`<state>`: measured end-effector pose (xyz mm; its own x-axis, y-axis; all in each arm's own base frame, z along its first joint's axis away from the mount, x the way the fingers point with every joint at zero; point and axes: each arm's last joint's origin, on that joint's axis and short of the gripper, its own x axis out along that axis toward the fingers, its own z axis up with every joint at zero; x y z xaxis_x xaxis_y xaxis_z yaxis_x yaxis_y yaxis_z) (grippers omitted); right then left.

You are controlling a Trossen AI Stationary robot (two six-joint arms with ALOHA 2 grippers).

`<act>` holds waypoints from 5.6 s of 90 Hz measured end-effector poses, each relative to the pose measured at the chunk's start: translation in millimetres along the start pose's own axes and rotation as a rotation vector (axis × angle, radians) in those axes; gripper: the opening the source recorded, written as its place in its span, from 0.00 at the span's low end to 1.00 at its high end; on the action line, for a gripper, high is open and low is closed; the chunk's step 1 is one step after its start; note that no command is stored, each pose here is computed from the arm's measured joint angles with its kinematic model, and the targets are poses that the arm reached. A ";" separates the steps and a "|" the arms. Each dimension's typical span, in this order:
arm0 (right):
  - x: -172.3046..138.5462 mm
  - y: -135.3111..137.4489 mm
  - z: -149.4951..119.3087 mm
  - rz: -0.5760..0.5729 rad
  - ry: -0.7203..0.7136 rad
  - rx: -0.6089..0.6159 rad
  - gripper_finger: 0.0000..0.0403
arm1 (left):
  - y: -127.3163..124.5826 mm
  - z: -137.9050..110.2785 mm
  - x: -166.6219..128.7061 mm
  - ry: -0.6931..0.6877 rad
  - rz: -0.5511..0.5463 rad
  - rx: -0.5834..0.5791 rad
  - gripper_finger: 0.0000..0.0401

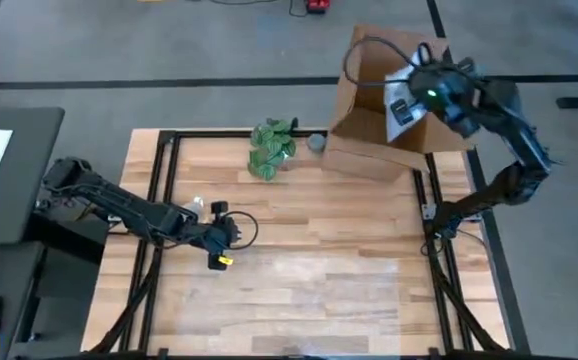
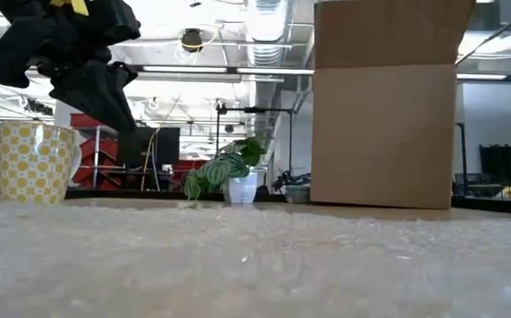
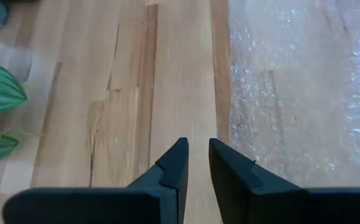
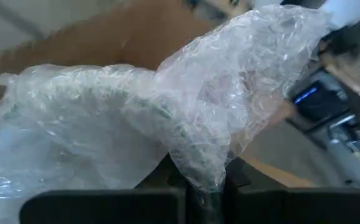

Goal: Wrap mug
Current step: Put the blue wrapped mug into the box

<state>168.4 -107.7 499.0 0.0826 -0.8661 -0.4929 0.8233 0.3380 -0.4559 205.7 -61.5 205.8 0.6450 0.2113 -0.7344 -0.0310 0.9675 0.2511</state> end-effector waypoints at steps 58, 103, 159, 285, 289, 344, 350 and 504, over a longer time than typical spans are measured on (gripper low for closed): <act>219.3 41.9 -34.2 0.201 0.546 -0.181 0.03 | -0.9 6.5 -0.2 -0.062 -0.010 -0.030 0.11; 268.5 75.3 -100.4 0.390 0.616 -0.220 0.05 | -1.3 10.1 -0.5 -0.097 -0.016 -0.056 0.11; 241.6 95.3 -114.1 0.589 0.793 -0.370 0.09 | -1.5 12.1 -0.7 -0.117 -0.019 -0.066 0.11; 120.6 11.7 -62.1 0.513 0.331 -0.238 0.62 | -1.1 52.2 -24.7 -0.290 -0.040 -0.005 0.11; 112.4 9.6 -59.0 0.516 0.285 -0.227 0.62 | -1.1 52.9 -24.9 -0.297 -0.039 0.003 0.11; 91.6 38.1 -2.7 0.605 -0.252 0.014 0.51 | 67.3 55.1 -17.5 -0.193 0.875 -0.139 0.11; 95.0 45.3 1.9 0.614 -0.275 0.014 0.50 | 76.9 59.8 -15.5 -0.212 0.839 -0.129 0.11; 48.5 98.8 -16.6 0.840 -0.191 -0.215 0.40 | 81.4 153.3 -5.1 -0.966 0.315 0.220 0.00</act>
<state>244.4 -110.2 417.8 0.7205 -0.3408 -0.6040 0.3266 0.9350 -0.1381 316.9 -5.2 326.6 0.9717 0.1547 0.1785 -0.2270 0.8204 0.5248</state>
